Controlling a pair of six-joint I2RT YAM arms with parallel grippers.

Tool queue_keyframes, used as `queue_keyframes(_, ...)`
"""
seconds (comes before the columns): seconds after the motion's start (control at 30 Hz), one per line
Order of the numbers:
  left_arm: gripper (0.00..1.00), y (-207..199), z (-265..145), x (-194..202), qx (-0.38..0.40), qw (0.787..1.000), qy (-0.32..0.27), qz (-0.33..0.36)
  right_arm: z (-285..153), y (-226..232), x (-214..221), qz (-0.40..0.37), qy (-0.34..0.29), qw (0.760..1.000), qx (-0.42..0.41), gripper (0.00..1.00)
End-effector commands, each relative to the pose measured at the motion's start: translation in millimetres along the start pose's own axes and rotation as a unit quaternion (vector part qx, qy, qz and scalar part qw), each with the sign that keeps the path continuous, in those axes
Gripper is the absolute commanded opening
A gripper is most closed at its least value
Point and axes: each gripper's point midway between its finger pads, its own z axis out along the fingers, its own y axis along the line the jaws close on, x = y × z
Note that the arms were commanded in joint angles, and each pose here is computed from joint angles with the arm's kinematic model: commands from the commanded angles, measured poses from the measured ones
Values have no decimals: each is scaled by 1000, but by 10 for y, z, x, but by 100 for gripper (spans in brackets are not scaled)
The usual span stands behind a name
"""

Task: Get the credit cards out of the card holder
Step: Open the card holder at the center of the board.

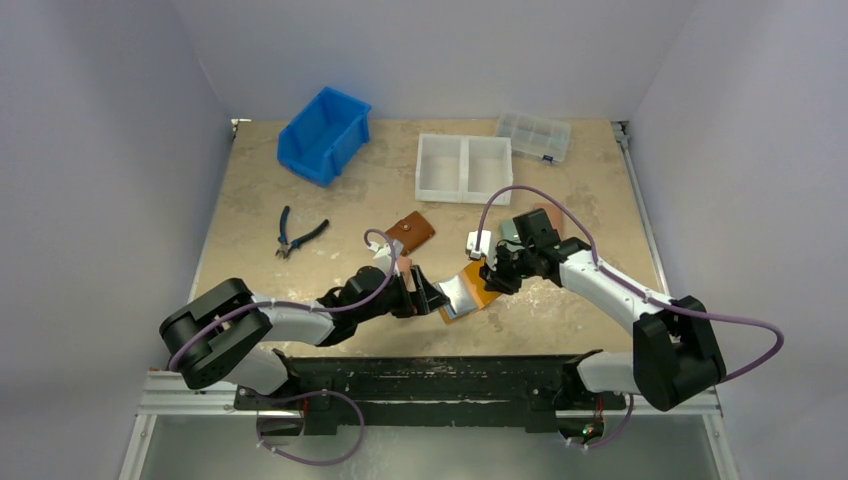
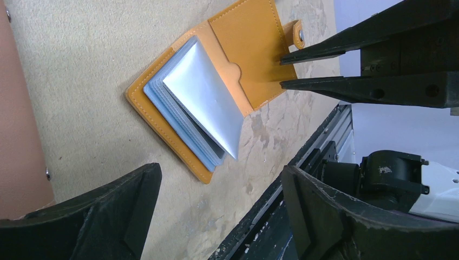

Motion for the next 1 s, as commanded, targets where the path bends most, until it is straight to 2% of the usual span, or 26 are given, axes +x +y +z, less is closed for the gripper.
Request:
queue_keyframes(0.0,87,-164,34,-79,27,999,-12,19,-26,-48,-90,-17,-8,1000,5,32)
queue_keyframes(0.43,86,-217,59,-48,29,999,-14,24,-25,-35,-106,-16,-13,1000,3,31)
queue_keyframes(0.97,67,-308,149,-102,31,999,-37,-16,46,-101,-94,26,-9,1000,14,13)
